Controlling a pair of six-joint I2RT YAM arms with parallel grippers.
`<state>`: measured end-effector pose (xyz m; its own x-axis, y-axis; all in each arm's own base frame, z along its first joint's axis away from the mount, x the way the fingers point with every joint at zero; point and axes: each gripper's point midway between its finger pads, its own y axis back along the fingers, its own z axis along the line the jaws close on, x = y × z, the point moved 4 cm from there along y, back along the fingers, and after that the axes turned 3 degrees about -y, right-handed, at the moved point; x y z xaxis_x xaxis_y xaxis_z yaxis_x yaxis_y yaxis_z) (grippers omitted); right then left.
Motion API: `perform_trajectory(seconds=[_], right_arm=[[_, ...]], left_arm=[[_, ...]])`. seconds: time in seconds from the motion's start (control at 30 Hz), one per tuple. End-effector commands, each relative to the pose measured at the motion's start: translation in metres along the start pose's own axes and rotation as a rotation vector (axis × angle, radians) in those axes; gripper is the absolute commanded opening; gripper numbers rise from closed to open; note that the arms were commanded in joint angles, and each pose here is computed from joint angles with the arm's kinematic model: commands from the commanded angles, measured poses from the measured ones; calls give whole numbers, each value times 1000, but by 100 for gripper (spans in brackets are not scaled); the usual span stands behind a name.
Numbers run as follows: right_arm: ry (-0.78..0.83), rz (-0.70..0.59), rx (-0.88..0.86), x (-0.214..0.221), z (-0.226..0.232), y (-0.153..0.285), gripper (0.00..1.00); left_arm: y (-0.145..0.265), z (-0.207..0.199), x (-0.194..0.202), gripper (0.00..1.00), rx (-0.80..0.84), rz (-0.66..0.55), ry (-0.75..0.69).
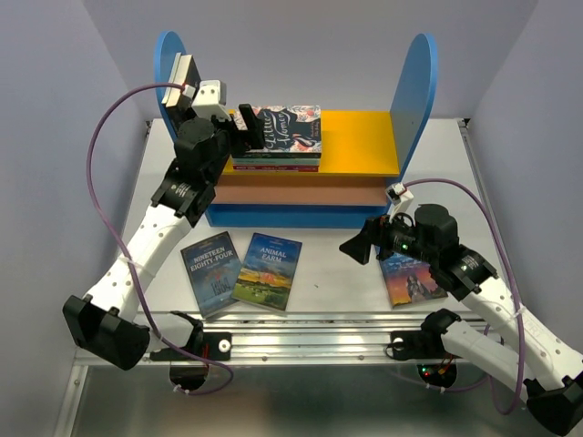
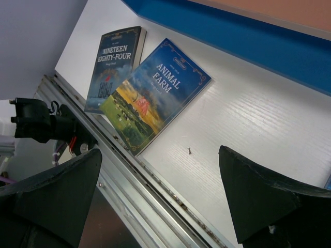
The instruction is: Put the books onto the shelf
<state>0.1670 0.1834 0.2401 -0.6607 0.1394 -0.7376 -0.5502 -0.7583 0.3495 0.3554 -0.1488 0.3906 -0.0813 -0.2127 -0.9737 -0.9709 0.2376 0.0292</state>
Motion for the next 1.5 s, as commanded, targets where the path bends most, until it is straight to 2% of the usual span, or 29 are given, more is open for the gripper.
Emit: perform_trajectory(seconds=[0.0,0.2,0.37,0.63,0.77,0.97,1.27,1.37,1.47], right_arm=[[26,-35,-40,-8,8,0,100],[26,-30,-44,-8,8,-1,100],[28,-32,-50,-9,10,-1,100],[35,-25,-73,-8,13,1,100],[41,-25,-78,-8,14,2,100],[47,-22,-85,-9,16,3,100],[60,-11,-99,-7,20,10,100],[67,-6,-110,-7,22,12,100],[90,30,-168,-2,30,17,100]], left_arm=[[20,22,-43,99,-85,-144,-60],[26,39,-45,99,-193,-147,-113],[27,43,-45,99,-220,-146,-117],[46,3,-76,99,44,-244,-26],[64,-11,-106,99,123,-310,12],[92,-24,-121,99,217,-353,65],[135,-38,-118,99,371,-355,150],[146,-40,-105,99,410,-318,190],[163,-37,-74,99,441,-261,272]])
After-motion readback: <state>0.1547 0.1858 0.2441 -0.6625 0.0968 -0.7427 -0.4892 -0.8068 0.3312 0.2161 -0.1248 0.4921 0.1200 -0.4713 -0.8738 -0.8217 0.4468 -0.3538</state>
